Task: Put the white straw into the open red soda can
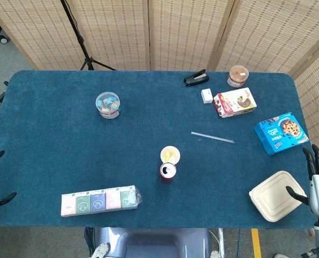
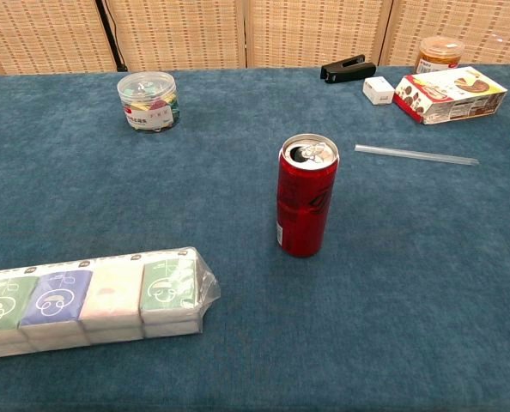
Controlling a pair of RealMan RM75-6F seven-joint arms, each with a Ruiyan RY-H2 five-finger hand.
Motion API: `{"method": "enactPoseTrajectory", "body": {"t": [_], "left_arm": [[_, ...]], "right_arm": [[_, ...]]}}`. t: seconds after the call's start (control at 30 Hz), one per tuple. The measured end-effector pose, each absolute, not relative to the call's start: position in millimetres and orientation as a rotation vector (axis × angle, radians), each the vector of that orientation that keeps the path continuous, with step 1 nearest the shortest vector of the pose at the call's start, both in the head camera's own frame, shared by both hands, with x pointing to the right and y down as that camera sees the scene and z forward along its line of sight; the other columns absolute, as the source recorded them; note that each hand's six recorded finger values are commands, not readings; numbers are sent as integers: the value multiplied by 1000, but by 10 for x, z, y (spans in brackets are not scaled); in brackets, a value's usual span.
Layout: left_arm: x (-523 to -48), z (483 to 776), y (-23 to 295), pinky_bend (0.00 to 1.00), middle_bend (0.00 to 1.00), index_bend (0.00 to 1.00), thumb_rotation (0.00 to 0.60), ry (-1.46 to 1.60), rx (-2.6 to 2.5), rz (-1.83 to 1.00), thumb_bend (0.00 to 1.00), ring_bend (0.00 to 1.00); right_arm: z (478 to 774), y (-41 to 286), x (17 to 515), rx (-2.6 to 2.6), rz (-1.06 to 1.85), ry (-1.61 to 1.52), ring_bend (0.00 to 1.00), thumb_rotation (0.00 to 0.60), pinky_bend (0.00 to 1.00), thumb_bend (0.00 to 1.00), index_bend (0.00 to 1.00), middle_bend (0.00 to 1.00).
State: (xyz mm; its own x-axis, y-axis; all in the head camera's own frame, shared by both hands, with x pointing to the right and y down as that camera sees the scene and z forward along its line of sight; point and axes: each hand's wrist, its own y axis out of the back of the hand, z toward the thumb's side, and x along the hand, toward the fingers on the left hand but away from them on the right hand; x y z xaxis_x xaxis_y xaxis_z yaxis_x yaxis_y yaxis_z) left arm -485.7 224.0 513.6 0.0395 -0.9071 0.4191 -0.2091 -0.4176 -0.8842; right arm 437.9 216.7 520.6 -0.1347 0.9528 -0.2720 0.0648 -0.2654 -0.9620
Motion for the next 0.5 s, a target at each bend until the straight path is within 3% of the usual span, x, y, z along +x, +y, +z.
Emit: {"method": "enactPoseTrajectory", "body": {"t": [0.5], "left_arm": [[-4790,5116,2286,0,0,0,600,1111,-1705,-1383,0,0]], "right_arm": [[5188,2163,4259,-1456,1398,-1240,0,600,0,0,0,0]]}}
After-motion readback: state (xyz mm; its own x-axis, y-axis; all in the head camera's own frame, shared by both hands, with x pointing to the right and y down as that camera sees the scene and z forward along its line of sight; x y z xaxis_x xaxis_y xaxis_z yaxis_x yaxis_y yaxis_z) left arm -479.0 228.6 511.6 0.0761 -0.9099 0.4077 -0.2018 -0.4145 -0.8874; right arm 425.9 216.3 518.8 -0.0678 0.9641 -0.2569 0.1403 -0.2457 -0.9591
